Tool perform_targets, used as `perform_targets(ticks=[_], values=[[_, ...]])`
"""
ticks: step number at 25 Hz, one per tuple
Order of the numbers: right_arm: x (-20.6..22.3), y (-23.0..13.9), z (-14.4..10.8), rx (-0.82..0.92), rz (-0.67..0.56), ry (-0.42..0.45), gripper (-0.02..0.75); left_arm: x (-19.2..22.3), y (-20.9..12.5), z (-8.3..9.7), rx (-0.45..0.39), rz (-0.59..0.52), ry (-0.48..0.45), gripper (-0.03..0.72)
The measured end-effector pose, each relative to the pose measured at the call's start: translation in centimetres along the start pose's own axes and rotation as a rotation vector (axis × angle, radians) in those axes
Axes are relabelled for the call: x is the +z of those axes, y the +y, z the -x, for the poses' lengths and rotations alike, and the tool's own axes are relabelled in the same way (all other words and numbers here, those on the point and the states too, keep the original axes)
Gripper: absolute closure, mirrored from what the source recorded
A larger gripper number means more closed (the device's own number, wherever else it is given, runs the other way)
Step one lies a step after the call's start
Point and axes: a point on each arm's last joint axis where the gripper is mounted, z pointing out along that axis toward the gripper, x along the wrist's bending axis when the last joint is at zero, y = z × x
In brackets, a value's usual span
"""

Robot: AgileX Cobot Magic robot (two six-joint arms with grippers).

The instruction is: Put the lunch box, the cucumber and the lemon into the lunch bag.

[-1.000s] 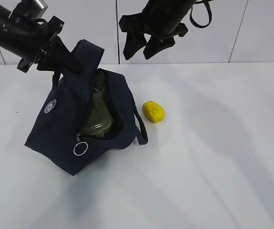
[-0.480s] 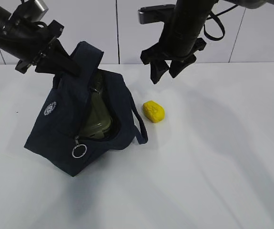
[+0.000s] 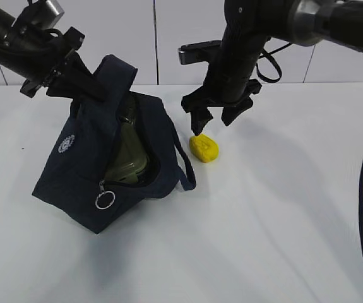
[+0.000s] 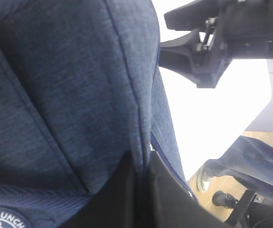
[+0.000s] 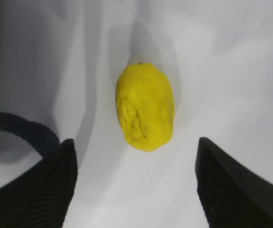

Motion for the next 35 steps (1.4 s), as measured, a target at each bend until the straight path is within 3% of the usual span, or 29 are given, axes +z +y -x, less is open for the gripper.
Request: perform_targets(ticks=[13,24,35], values=[[4.3,0.2,0.5,0.0,-0.001,-0.004,0.157,0.0,0.0,0.0,0.0,0.0,0.0,0.686],[4.5,0.7,0.5,-0.018,0.058,-0.012,0.156,0.0,0.0,-0.1,0.004,-0.003,0.006,0.686],[6.4,0.3,0.7,-0.017,0.025,-0.009,0.156,0.0,0.0,-0.1,0.004,-0.003,0.006,0.686]])
